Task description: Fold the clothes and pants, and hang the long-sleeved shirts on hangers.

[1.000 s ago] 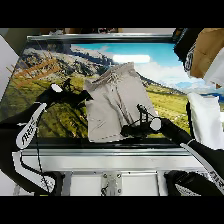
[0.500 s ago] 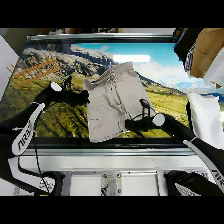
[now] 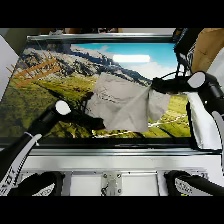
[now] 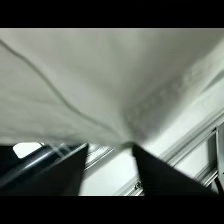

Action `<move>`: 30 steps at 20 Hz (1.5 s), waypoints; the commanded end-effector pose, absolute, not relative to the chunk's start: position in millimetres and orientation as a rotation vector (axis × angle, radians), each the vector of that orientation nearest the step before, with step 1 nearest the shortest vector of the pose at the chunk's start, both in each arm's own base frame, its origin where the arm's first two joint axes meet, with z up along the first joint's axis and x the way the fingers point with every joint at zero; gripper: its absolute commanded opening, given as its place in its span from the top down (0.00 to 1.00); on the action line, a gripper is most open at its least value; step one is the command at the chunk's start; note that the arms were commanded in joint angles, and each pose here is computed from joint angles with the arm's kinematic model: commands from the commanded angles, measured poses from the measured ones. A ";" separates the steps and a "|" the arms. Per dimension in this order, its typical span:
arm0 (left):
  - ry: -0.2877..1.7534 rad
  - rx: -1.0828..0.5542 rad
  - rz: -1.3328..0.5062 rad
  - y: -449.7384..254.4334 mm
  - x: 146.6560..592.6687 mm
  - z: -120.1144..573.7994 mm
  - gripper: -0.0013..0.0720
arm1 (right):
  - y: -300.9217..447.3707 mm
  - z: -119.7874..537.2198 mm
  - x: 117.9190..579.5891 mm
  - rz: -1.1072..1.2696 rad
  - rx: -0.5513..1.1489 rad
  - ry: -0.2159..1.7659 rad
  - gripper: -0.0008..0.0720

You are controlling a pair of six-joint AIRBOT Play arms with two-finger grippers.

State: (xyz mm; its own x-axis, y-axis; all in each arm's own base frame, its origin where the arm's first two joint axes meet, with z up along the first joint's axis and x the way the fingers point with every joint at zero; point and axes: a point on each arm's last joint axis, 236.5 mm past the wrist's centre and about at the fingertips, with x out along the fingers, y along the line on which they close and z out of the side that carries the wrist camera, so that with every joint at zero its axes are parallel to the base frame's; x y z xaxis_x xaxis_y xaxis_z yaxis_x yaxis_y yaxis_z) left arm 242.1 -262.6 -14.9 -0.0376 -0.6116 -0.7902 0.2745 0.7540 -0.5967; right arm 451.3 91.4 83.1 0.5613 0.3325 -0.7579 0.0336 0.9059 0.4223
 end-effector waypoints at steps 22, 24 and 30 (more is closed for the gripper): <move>1.199 -0.670 -0.151 -158.7 328.1 -66.2 0.01 | -10.8 104.2 389.5 -0.008 0.380 1.011 0.02; 1.263 -0.663 -0.159 -167.3 324.1 -77.1 0.01 | -8.6 96.2 384.8 -0.006 0.389 1.030 0.02; 1.376 -0.594 -0.225 -209.6 332.8 -99.8 0.01 | -7.2 90.9 379.5 -0.002 0.386 1.043 0.02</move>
State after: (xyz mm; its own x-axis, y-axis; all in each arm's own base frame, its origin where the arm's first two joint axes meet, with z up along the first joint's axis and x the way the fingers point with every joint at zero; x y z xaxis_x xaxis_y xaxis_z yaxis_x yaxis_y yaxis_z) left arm 328.2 -194.5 -89.6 0.2386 -0.4804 -0.8439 -0.2011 0.8258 -0.5269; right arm 382.5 -8.4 91.8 0.5131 0.1775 -0.8398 0.1880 0.9314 0.3117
